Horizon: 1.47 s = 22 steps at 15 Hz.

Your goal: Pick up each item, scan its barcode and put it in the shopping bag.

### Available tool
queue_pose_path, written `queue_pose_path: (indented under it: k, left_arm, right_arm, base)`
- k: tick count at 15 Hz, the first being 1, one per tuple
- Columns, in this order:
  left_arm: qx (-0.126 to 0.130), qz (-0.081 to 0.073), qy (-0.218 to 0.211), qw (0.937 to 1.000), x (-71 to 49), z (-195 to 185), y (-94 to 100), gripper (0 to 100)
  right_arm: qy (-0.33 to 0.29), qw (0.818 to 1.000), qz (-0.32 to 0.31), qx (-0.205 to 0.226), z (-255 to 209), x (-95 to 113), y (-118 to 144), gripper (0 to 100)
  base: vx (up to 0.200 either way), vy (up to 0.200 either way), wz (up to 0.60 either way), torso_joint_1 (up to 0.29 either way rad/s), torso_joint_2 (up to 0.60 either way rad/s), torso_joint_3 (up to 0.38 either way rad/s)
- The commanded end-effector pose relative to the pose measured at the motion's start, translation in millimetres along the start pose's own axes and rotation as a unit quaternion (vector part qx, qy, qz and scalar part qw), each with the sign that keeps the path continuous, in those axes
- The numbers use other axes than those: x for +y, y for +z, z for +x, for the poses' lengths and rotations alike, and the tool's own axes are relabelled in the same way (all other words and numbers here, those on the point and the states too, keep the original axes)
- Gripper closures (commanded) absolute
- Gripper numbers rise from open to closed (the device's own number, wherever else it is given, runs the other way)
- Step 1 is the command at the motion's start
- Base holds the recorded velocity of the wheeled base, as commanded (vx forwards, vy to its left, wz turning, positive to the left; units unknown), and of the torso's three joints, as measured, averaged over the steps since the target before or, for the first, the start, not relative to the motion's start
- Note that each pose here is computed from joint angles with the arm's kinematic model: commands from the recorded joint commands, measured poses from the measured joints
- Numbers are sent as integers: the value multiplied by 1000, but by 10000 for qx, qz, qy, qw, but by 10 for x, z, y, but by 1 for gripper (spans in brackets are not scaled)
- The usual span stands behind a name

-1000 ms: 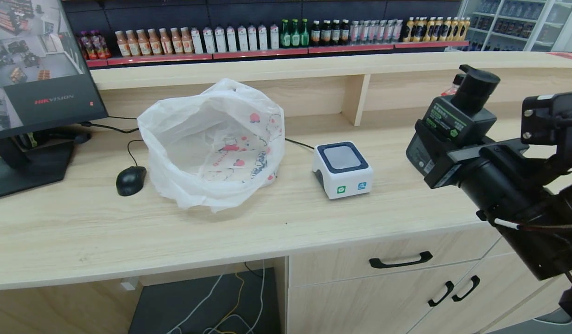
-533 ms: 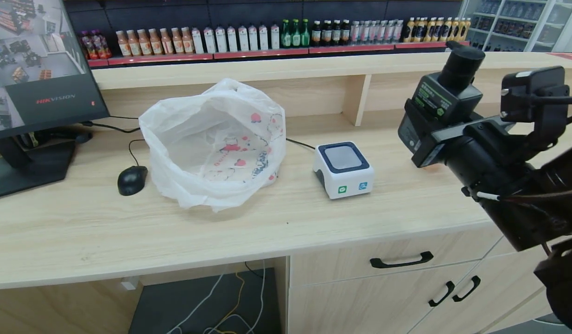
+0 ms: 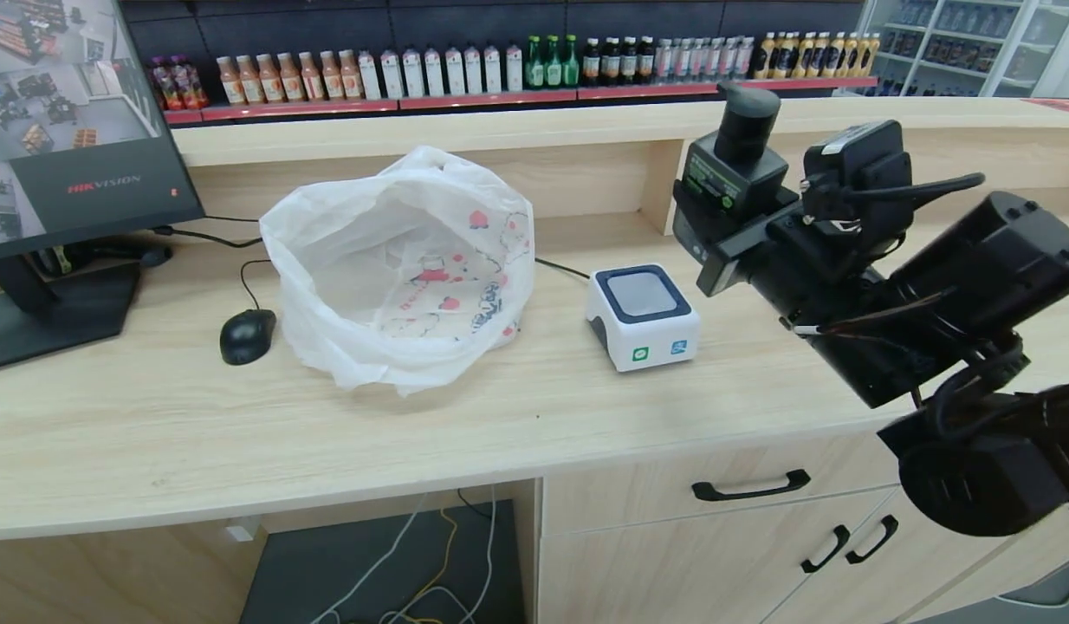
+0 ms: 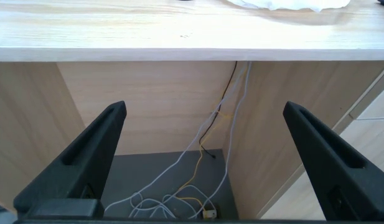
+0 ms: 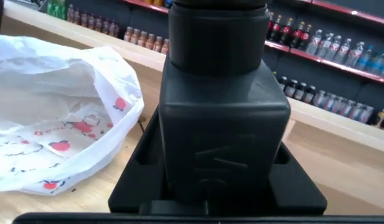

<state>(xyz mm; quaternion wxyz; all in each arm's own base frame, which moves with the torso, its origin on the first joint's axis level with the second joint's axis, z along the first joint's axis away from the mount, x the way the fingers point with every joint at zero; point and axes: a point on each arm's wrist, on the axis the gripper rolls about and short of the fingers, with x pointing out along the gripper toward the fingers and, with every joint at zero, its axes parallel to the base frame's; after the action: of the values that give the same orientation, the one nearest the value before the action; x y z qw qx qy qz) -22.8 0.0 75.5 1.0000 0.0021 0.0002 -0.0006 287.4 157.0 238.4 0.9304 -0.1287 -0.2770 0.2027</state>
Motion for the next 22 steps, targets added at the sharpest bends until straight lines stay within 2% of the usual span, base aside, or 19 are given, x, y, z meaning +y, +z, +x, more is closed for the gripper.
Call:
queue_pose_path:
  k: [1, 3, 4, 11, 14, 18, 22]
  left_arm:
    - [-2, 2, -1, 10000, 0, 0, 0, 0]
    - [-2, 2, -1, 10000, 0, 0, 0, 0]
    - [-2, 2, -1, 10000, 0, 0, 0, 0]
    - [-2, -6, -1, 10000, 0, 0, 0, 0]
    - [-2, 2, 6, 10000, 0, 0, 0, 0]
    - [-2, -6, 6, 10000, 0, 0, 0, 0]
    - [-2, 2, 6, 10000, 0, 0, 0, 0]
  right_arm:
    - [150, 9995, -259, 57, 116, -19, -234, 100]
    - [306, 9939, -1008, -325, 260, -237, -328, 100]
    - [502, 9912, -1114, -510, 341, -243, -386, 100]
    - [940, 9804, -1508, -850, 467, -169, -658, 100]
    - [1019, 9757, -1669, -990, 475, -185, -652, 100]
    - [1429, 9580, -2108, -1320, 483, -166, -659, 100]
    - [1687, 9519, -2148, -1392, 464, -108, -863, 100]
  base:
    - [0, 0, 0, 0, 0, 0]
    - [0, 0, 0, 0, 0, 0]
    - [0, 0, 0, 0, 0, 0]
    - [0, 0, 0, 0, 0, 0]
    - [0, 0, 0, 0, 0, 0]
    - [0, 0, 0, 0, 0, 0]
    - [0, 0, 0, 0, 0, 0]
